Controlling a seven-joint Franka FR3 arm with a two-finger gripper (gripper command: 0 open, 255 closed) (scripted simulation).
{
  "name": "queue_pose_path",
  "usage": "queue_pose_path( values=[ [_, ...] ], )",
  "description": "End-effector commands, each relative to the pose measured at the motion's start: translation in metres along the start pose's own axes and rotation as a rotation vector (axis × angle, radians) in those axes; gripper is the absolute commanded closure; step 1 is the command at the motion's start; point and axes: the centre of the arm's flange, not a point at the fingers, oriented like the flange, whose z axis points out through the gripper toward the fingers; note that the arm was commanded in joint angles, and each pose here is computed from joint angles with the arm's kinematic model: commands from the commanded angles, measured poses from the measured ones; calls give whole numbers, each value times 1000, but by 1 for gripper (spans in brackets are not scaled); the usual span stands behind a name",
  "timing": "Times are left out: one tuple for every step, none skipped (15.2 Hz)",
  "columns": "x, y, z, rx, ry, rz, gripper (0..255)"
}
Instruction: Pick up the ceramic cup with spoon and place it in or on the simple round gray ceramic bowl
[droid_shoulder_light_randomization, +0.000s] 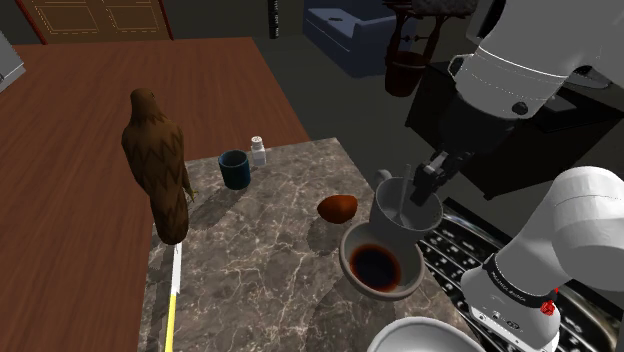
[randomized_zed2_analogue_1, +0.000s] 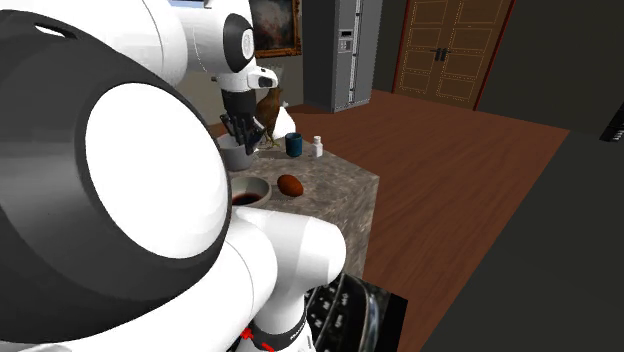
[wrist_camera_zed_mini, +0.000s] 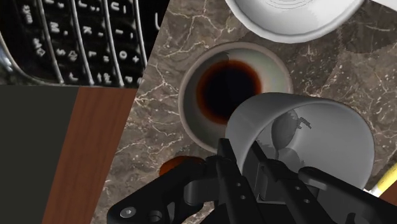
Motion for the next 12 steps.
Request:
queue_pose_path(
  values=[
    [-13, 0, 3, 0, 0, 1, 255],
    [-13, 0, 8, 0, 0, 1, 255],
    [-14, 1, 14, 0, 0, 1, 255],
    [-14, 1, 19, 0, 0, 1, 255],
    [-15, 2, 24, 0, 0, 1, 255],
    [-15, 3, 29, 0, 0, 1, 255],
    [-15, 3, 35, 0, 0, 1, 255],
    [-16, 4, 40, 0, 0, 1, 255],
    [-16, 4, 45, 0, 0, 1, 255],
    [-17, 5, 50, 0, 0, 1, 255],
    [-17, 5, 55, 0, 0, 1, 255],
    [-17, 6, 61, 0, 0, 1, 255]
  ],
)
